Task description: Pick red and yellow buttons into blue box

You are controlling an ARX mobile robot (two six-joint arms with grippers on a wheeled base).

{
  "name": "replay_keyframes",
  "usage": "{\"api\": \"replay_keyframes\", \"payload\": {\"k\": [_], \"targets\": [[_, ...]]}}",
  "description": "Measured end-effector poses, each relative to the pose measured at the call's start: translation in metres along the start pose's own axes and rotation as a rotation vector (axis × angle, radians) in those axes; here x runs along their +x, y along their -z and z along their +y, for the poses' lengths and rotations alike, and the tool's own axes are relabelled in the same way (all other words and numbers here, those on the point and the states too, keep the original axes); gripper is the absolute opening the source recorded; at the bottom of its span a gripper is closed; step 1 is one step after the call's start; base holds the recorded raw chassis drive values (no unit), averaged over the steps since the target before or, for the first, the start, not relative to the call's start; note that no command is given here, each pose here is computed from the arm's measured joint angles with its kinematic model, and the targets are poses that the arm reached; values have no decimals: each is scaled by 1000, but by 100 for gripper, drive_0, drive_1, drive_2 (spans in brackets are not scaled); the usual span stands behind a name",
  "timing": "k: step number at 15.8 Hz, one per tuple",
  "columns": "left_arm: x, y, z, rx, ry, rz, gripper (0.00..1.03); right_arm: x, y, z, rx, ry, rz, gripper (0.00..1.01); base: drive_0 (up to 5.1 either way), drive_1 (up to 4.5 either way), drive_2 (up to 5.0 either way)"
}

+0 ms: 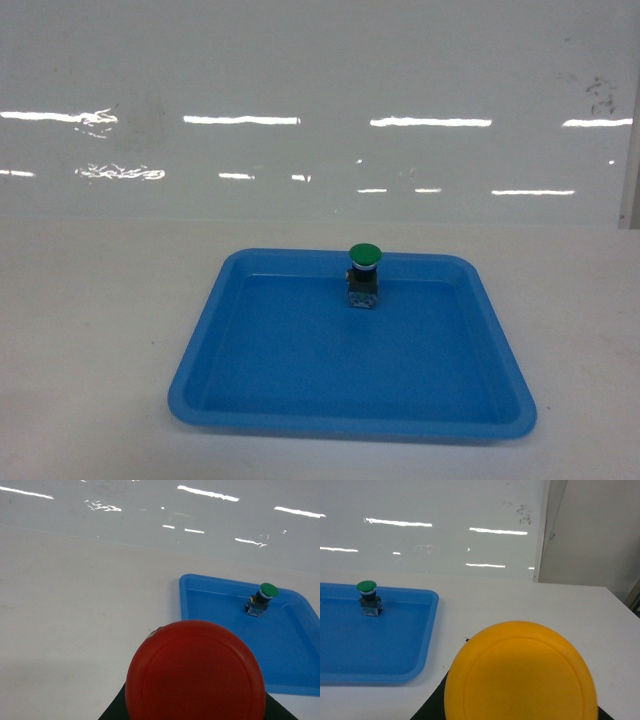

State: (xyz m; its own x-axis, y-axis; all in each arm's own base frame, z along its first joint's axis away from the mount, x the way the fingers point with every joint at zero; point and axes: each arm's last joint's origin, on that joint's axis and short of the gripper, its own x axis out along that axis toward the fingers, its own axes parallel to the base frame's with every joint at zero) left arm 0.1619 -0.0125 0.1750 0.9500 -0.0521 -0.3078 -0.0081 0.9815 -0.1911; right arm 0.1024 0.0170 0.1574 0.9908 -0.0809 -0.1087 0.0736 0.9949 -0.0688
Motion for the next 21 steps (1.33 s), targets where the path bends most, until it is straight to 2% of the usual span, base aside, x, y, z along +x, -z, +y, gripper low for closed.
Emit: {"api": "replay_keyframes", "payload": {"k": [1,21], "targets": [[0,0,0,0,-3,2,24,0,0,0,0,0,1,26,0,0,0],[0,0,0,0,0,2,24,0,0,0,-1,1,1,26,459,-402,-38]]}}
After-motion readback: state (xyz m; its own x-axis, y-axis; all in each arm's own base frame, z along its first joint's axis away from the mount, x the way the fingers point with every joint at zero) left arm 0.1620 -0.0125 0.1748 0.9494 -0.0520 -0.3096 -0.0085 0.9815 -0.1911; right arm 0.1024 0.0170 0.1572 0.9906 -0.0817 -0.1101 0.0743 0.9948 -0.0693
